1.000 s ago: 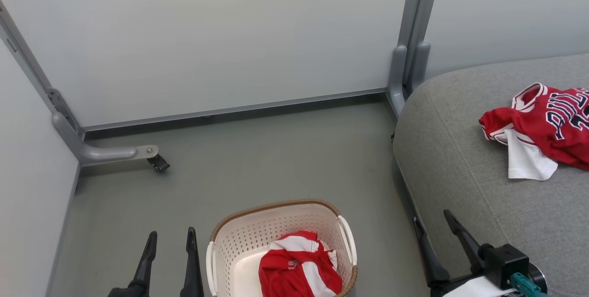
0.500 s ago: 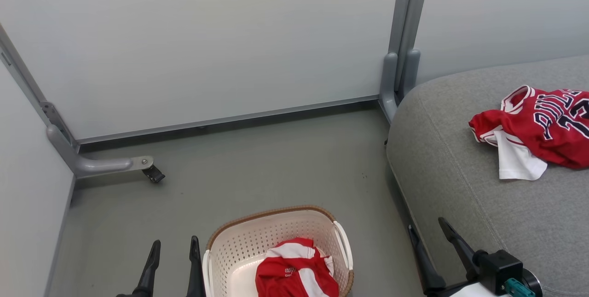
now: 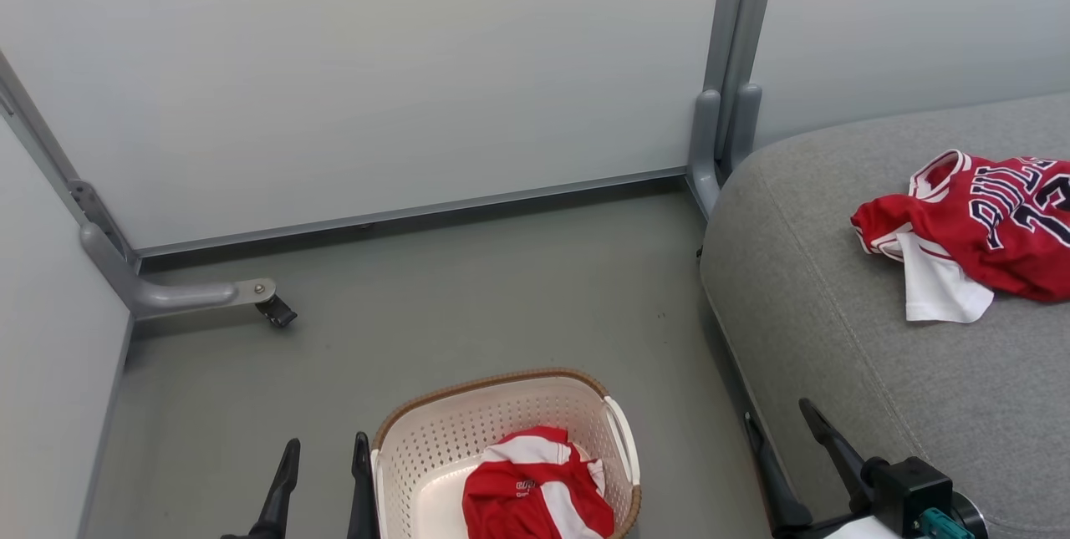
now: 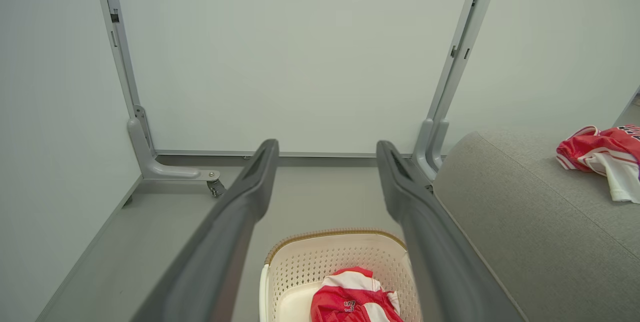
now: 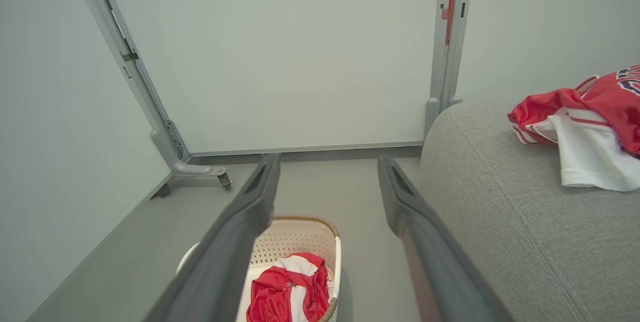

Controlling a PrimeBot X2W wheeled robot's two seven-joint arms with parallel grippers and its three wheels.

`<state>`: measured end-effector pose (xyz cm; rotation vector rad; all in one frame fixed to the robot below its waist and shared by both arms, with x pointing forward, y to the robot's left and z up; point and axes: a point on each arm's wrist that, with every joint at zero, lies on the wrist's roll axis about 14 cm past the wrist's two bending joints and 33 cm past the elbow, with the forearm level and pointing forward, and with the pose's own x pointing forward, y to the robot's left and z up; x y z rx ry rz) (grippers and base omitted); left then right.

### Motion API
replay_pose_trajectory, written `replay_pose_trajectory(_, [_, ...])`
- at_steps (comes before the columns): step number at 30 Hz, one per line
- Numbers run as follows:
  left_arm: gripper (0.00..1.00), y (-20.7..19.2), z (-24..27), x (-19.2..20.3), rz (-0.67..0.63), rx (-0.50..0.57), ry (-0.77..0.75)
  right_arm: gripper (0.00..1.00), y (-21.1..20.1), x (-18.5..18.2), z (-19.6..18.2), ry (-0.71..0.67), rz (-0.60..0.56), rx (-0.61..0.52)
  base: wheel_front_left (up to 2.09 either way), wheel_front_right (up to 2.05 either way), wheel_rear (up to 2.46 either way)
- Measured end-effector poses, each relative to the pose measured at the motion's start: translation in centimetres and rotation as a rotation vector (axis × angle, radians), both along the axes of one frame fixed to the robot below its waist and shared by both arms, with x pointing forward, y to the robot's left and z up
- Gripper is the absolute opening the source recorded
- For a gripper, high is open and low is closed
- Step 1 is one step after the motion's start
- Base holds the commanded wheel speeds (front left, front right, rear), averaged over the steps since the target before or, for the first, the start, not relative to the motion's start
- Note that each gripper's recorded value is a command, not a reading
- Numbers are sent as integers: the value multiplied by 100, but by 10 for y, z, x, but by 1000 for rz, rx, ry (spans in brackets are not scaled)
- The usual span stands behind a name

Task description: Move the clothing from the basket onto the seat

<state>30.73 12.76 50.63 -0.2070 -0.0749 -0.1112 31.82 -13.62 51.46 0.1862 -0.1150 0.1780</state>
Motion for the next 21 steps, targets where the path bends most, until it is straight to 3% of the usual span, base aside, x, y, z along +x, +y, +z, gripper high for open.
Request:
replay_pose_trajectory(11, [100, -12, -22, 19, -51, -3, 76, 100, -9, 18, -11, 41, -26, -17, 0, 0, 0])
replay_pose_trajectory(16, [100, -33, -7, 65, -146, 16, 16, 100, -16, 60, 18, -51, -31, -44, 0, 0, 0])
replay_pose_trajectory(21, [100, -62, -36, 115, -270, 50, 75, 100, -27, 106, 19, -73, -41, -87, 0, 0, 0])
